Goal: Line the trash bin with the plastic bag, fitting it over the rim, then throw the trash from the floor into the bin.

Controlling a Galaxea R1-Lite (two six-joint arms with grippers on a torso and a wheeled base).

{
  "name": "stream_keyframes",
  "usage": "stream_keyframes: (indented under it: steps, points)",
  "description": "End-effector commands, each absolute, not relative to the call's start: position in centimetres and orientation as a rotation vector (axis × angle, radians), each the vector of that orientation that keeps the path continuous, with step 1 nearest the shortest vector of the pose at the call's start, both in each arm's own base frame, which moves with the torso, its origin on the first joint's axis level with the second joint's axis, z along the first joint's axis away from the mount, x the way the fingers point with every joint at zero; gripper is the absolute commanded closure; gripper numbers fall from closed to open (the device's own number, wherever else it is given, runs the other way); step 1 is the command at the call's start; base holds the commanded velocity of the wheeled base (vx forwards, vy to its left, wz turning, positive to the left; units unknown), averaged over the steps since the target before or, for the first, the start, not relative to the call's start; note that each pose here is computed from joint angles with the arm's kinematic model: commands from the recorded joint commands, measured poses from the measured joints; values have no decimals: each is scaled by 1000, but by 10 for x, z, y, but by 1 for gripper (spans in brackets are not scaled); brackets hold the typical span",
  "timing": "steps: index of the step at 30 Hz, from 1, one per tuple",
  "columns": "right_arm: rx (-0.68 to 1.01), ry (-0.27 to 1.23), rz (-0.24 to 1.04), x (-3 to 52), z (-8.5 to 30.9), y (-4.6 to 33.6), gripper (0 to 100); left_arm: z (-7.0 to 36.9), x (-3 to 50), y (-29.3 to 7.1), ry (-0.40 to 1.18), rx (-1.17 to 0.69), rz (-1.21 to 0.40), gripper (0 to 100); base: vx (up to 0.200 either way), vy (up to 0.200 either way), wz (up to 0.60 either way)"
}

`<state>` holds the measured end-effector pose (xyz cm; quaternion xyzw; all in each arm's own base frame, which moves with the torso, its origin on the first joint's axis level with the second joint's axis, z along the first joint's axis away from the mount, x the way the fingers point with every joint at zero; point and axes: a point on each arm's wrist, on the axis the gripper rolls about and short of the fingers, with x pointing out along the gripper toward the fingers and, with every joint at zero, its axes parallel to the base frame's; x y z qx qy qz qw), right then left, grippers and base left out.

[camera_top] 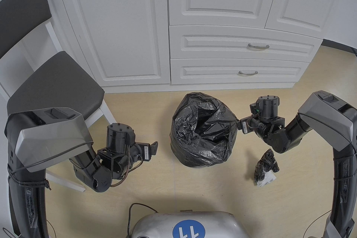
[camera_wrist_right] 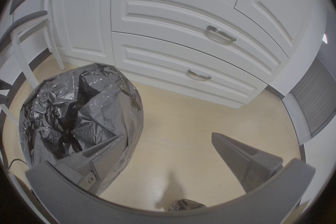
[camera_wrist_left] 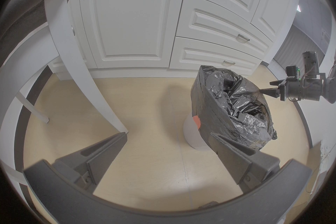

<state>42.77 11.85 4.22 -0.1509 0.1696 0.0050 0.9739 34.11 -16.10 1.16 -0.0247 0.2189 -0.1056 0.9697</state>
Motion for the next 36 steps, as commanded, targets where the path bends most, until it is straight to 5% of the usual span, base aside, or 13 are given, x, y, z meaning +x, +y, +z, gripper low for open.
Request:
stream_keyframes:
  steps: [1, 23, 36]
  points:
    - [-309, 373, -3, 433, 38, 111, 0, 11, 341, -161, 444, -50, -213, 0, 0, 0, 0]
    - [-337, 547, -15, 467, -44, 100, 0, 9, 342, -161, 447, -49, -211, 0, 0, 0, 0]
    - [-327, 501, -31, 448, 7, 90, 0, 47, 374, -189, 334, 49, -338, 0, 0, 0, 0]
